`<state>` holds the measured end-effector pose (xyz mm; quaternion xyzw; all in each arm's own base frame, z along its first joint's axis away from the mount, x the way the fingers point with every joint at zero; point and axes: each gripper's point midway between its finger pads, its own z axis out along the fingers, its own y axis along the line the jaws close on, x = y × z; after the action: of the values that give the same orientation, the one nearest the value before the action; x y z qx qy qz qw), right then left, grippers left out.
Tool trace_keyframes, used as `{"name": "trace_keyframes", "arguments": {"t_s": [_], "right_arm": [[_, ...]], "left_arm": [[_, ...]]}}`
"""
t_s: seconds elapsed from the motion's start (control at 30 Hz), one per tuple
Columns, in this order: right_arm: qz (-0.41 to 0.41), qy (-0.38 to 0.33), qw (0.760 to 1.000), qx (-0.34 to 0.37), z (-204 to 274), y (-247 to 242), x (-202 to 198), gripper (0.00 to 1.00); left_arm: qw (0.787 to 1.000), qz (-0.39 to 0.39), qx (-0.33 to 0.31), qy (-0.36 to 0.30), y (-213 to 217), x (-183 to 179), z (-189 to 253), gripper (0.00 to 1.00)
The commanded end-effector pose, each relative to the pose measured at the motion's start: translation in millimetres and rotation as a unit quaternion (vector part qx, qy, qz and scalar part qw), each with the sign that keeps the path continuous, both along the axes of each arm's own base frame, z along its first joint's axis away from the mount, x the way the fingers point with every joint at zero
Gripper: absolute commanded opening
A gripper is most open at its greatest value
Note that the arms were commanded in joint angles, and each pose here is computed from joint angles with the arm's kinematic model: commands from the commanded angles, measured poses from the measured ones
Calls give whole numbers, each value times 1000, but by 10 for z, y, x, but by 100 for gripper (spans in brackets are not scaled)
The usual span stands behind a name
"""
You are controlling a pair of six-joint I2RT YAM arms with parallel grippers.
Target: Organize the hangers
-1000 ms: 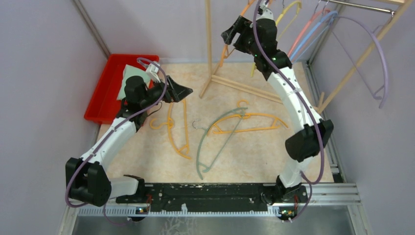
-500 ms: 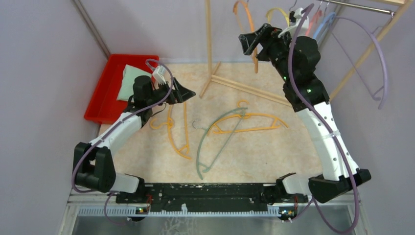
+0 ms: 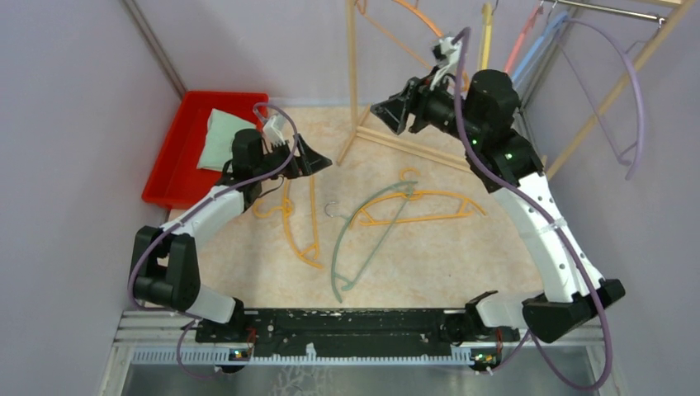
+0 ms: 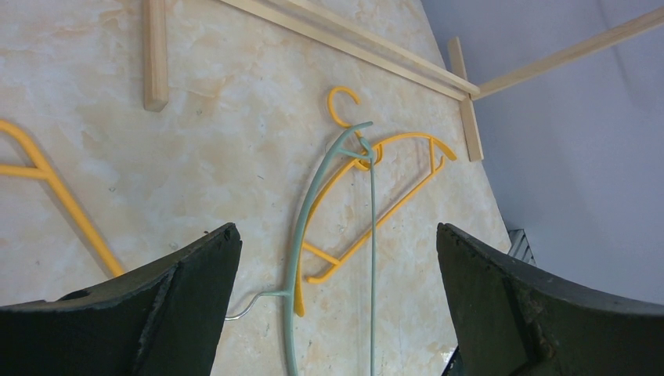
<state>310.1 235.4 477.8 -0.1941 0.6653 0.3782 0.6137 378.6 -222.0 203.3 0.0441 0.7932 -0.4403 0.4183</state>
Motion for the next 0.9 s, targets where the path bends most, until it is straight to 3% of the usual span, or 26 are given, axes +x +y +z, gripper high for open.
{"name": "trace_keyframes", "arguments": {"t_s": [0.0,0.23,0.63,0.87], "right_arm": [[85,117,986,-80,-858,249,-115,54],[74,248,955,-145,-1999,380,-239,48],[23,374,901,-217,-3074,262,-393,47],[-41,431,867,-247,-3565,43,-447,49]], "left_arm": [[1000,6,16,14,56,-25,-149,98],[998,-17,31,53,79,-314,-334,93],[991,-62,46,106,-83,-1094,-647,74],[983,-79,75,145,-281,-1427,-974,73]]}}
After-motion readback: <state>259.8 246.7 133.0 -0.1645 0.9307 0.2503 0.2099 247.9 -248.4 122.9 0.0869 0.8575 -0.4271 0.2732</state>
